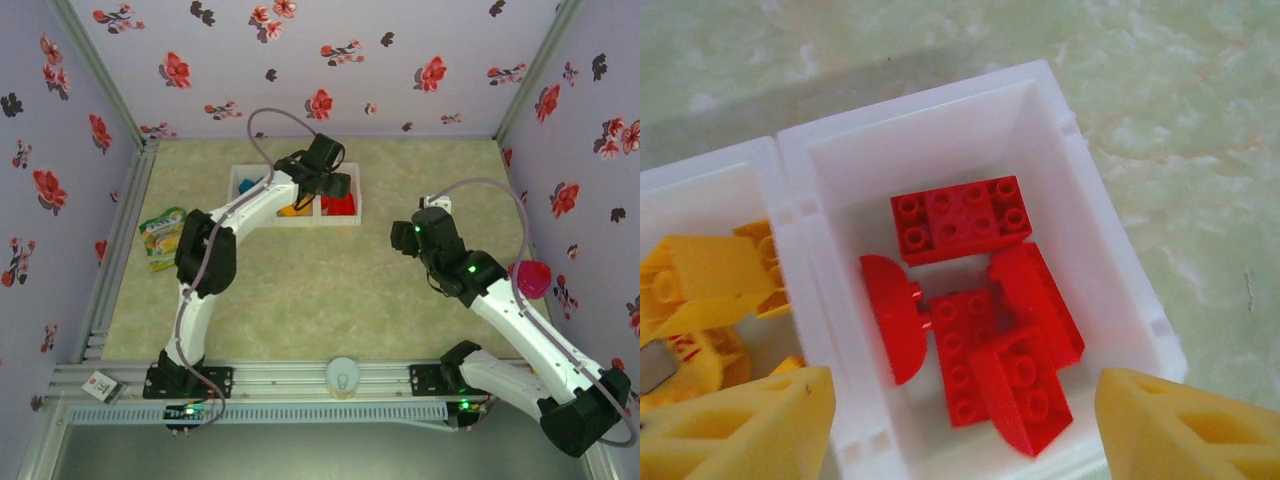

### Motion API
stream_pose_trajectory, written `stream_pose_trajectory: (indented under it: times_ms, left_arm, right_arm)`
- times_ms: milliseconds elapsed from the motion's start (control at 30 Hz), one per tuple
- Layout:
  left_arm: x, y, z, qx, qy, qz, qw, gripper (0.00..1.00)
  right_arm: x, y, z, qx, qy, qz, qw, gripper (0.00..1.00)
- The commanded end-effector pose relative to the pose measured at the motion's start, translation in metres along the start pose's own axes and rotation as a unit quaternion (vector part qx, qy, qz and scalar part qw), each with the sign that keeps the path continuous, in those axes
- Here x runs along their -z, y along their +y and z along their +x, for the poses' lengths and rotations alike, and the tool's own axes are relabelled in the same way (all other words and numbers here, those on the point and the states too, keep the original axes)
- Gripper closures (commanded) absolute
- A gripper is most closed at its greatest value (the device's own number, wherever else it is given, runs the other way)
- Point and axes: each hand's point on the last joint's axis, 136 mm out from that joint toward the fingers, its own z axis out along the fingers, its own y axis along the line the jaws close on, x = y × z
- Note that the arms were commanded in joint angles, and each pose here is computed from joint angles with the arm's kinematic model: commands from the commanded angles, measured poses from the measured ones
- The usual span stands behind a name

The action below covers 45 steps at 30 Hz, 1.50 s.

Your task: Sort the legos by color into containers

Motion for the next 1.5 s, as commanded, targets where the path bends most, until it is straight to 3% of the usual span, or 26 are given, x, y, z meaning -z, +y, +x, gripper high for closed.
stream_pose_trajectory:
  times_ms: [0, 233, 400, 600, 733, 1000, 1200, 1333, 1467]
  left_arm:
    - [0.065, 0.002, -0.039, -0.008, -0.08, 0.01, 0.997, 0.26]
    - [0.128, 0.031, -0.044, -0.057, -0.123, -0.04, 0.99, 0.16]
    - [0.166, 0.054, -0.041, -0.075, -0.143, -0.079, 0.984, 0.11]
    - [0.209, 0.107, -0.034, -0.045, -0.169, -0.152, 0.973, 0.01]
    - [0.235, 0.14, -0.021, -0.026, -0.169, -0.18, 0.969, 0.0]
    - [0.278, 0.201, 0.016, 0.025, -0.144, -0.245, 0.959, 0.0]
    - [0.292, 0.248, 0.047, 0.112, -0.124, -0.292, 0.942, 0.0]
    - [0.284, 0.292, 0.073, 0.172, -0.146, -0.339, 0.913, 0.0]
    - [0.262, 0.321, 0.099, 0.192, -0.179, -0.354, 0.898, 0.0]
  right_arm:
    - [-0.004, 0.001, -0.003, -0.013, -0.005, 0.0, 1.0, 0.31]
    - [-0.001, -0.003, -0.011, -0.004, -0.019, 0.014, 1.0, 0.27]
    - [0.0, -0.004, -0.018, 0.005, -0.03, 0.023, 0.999, 0.19]
    - [-0.01, -0.003, -0.023, 0.035, -0.012, 0.033, 0.999, 0.01]
    - [-0.02, 0.004, -0.026, 0.045, 0.018, 0.005, 0.999, 0.0]
    - [-0.013, -0.018, -0.054, 0.031, 0.006, 0.047, 0.998, 0.0]
    - [-0.011, -0.05, -0.055, -0.012, 0.002, 0.073, 0.997, 0.0]
    - [-0.014, -0.073, -0.06, -0.003, -0.025, 0.121, 0.992, 0.0]
    - [-0.028, -0.098, -0.06, -0.007, -0.02, 0.174, 0.985, 0.0]
